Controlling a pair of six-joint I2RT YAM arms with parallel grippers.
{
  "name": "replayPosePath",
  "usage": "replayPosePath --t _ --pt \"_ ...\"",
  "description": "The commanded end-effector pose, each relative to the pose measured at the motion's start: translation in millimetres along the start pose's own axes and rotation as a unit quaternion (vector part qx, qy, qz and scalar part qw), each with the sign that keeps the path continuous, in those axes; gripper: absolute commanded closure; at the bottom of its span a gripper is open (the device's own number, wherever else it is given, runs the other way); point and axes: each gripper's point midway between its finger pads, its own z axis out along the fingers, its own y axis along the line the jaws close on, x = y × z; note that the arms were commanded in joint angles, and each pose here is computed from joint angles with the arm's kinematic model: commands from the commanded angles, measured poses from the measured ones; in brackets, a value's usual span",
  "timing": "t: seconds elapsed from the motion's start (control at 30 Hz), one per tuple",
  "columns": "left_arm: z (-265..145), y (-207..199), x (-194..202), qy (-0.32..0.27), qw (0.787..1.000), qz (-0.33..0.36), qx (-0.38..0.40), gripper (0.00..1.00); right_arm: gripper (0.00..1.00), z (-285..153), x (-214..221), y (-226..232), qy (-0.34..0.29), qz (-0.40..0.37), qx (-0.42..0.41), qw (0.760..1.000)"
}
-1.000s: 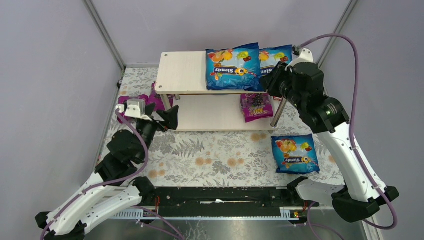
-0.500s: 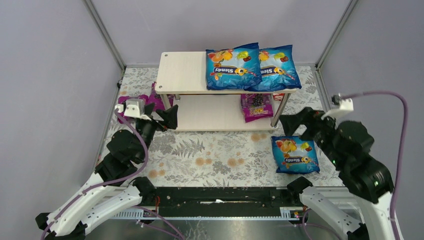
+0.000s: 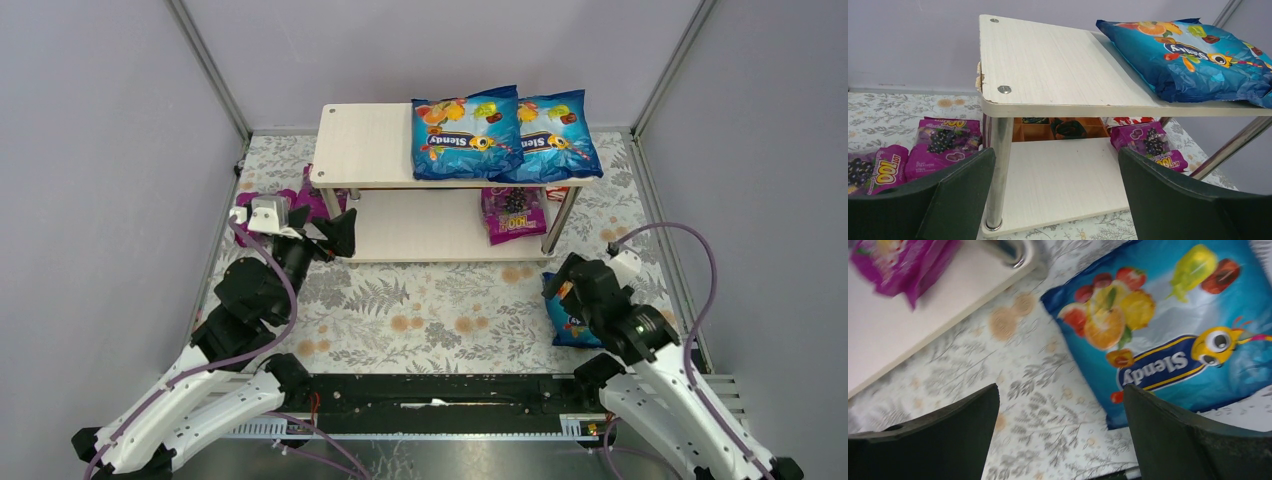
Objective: Place and organize the candy bags onto the shelf
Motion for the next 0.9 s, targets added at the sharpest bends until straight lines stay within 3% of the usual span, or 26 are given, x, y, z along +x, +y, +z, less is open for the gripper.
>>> replayPosePath --t 0.0,0.2,0.37,0.53,0.87 --pt "1 -5 -10 -0.014 1.0 -0.013 0.009 0.02 0.0 19 -42 -15 -0.105 0.029 0.096 0.989" --pt "2 -5 -9 -0.012 1.0 -0.008 0.01 0.02 0.0 48 -50 -24 -0.113 0.007 0.156 0.981" --pt "2 -5 -9 -0.013 1.0 -0.006 0.011 0.02 0.01 84 -33 -47 -0.054 0.058 0.156 0.985" --pt "2 -7 -9 -0.012 1.0 -0.007 0.015 0.02 0.01 98 -33 -68 -0.04 0.069 0.171 0.982" --pt "3 -11 -8 -0.009 1.0 -0.011 0.025 0.02 0.01 109 23 -24 0.13 0.069 0.033 0.989"
